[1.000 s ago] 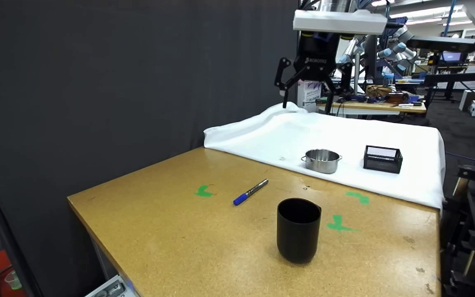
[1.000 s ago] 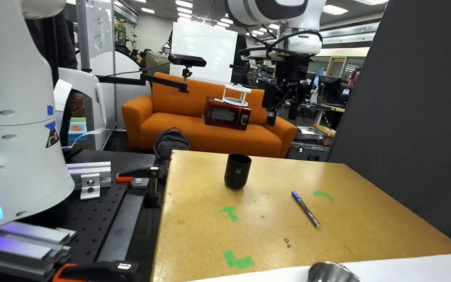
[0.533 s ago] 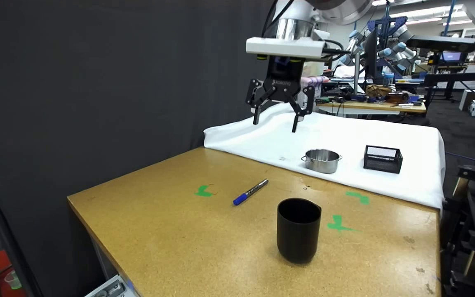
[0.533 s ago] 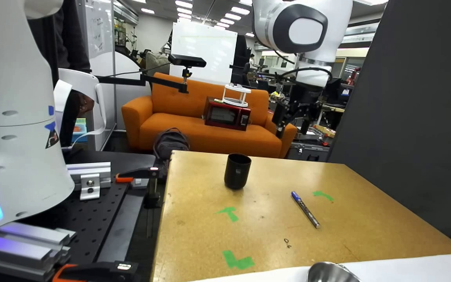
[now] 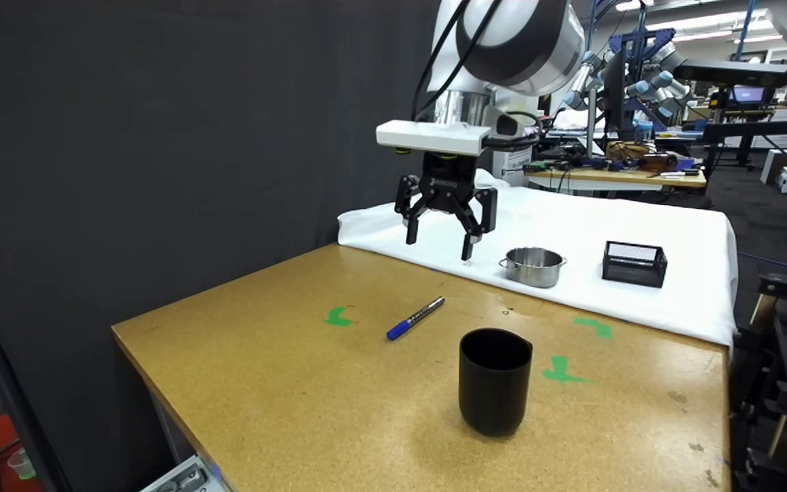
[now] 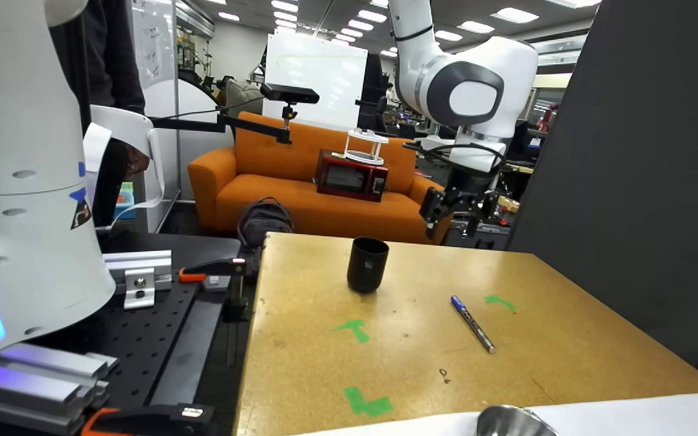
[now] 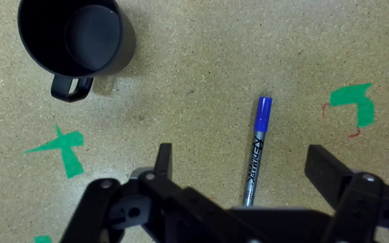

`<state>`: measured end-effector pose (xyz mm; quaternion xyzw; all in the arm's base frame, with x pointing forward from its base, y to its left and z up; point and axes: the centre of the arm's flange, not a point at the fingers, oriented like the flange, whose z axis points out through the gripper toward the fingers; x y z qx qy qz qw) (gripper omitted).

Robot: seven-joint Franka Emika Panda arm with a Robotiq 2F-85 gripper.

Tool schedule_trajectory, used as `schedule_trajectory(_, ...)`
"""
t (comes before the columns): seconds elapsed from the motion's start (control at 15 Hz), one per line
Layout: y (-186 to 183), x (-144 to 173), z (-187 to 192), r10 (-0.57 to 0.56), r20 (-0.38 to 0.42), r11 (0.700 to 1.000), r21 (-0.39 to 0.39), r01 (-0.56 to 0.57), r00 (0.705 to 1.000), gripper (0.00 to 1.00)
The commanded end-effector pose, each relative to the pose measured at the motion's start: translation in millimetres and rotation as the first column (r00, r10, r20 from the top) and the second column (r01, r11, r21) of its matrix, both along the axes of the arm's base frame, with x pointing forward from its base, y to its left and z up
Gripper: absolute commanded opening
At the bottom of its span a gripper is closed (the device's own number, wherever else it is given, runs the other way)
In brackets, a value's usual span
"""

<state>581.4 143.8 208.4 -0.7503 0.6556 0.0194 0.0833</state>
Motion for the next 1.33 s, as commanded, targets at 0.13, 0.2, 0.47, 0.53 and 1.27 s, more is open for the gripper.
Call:
schedule_trajectory(0.13,9.2,32.2,-28.5,-0.016,0.062,0.998,-0.055,0.019,0.998,1.0)
schedule_trajectory(0.2,2.7,38.8,-35.2,-0.016,0.072,0.998,-0.065,0.021,0.997,1.0)
schedule_trajectory(0.47,-26.3,61.3,-58.0,-0.032,0.071,0.995,-0.093,0.038,0.997,1.0)
schedule_trajectory(0.53,-26.0,46.0,-51.3,-0.036,0.059,0.996,-0.085,0.041,0.998,1.0)
schedule_trajectory(1.27,-27.2,59.7,-87.1,-0.012,-0.001,0.997,-0.078,0.012,1.0,1.0)
